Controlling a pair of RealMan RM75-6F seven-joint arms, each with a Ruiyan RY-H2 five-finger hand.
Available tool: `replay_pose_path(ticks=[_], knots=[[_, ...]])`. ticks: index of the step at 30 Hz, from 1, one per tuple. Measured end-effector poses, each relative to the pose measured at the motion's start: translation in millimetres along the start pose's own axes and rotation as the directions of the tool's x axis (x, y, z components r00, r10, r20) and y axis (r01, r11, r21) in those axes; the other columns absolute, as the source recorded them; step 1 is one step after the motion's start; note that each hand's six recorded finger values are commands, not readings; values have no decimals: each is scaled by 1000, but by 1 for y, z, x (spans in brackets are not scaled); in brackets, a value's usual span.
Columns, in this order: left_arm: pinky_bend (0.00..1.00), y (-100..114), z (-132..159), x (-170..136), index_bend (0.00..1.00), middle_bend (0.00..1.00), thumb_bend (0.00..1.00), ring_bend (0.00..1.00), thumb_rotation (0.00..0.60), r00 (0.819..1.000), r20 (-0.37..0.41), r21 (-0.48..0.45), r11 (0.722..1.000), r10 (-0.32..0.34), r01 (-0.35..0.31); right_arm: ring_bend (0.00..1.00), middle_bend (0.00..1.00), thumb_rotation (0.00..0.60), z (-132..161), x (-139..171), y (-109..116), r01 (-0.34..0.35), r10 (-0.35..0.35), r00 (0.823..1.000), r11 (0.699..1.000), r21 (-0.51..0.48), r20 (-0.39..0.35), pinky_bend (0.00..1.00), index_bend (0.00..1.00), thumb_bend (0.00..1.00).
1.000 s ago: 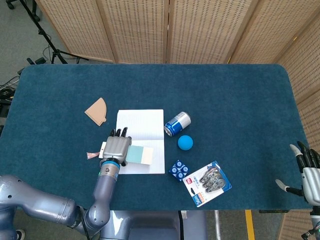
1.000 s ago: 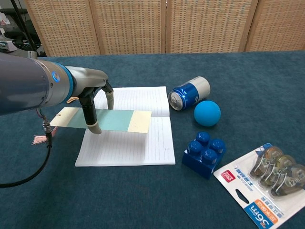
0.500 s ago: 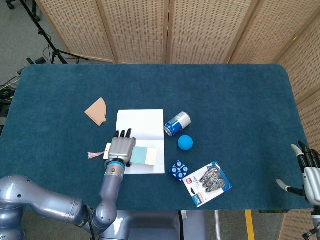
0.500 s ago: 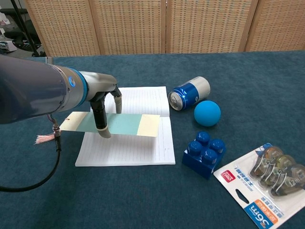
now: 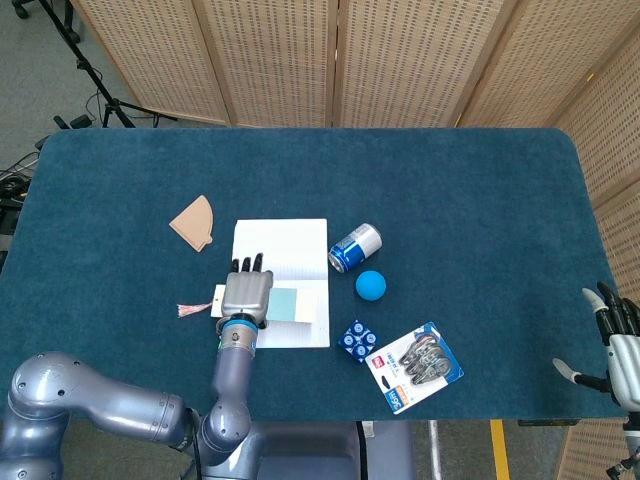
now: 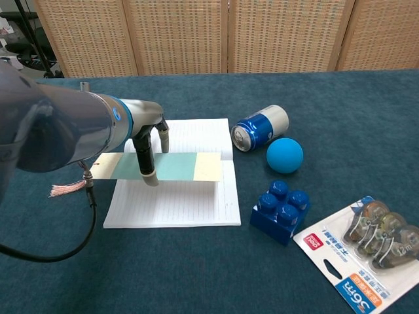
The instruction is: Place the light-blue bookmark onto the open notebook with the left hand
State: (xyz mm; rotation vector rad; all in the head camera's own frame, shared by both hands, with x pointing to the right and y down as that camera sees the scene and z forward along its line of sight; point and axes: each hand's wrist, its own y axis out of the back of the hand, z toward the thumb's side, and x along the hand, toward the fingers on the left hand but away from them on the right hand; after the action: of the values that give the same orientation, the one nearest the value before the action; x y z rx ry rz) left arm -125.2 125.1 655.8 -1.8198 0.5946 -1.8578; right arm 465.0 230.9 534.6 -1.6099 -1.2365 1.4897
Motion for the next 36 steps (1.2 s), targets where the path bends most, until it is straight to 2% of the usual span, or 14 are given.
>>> replay_pose_path(ticks=[13, 21, 36], knots=[[0, -7, 13, 3, 681, 0, 443, 0, 600, 1000, -20, -25, 1000, -7, 6, 0, 0, 600, -3, 1, 4, 8, -8, 1000, 1000, -19, 3, 0, 5, 53], [0, -6, 15, 7, 688, 0, 453, 0, 600, 999, -43, -48, 999, 21, -23, 0, 0, 600, -3, 1, 4, 8, -8, 1000, 1000, -24, 1, 0, 5, 53], [0, -7, 14, 14, 687, 0, 454, 0, 600, 998, -66, -61, 998, 22, -26, 0, 0, 600, -1, 2, 5, 10, -10, 1000, 1000, -28, -4, 0, 5, 53]])
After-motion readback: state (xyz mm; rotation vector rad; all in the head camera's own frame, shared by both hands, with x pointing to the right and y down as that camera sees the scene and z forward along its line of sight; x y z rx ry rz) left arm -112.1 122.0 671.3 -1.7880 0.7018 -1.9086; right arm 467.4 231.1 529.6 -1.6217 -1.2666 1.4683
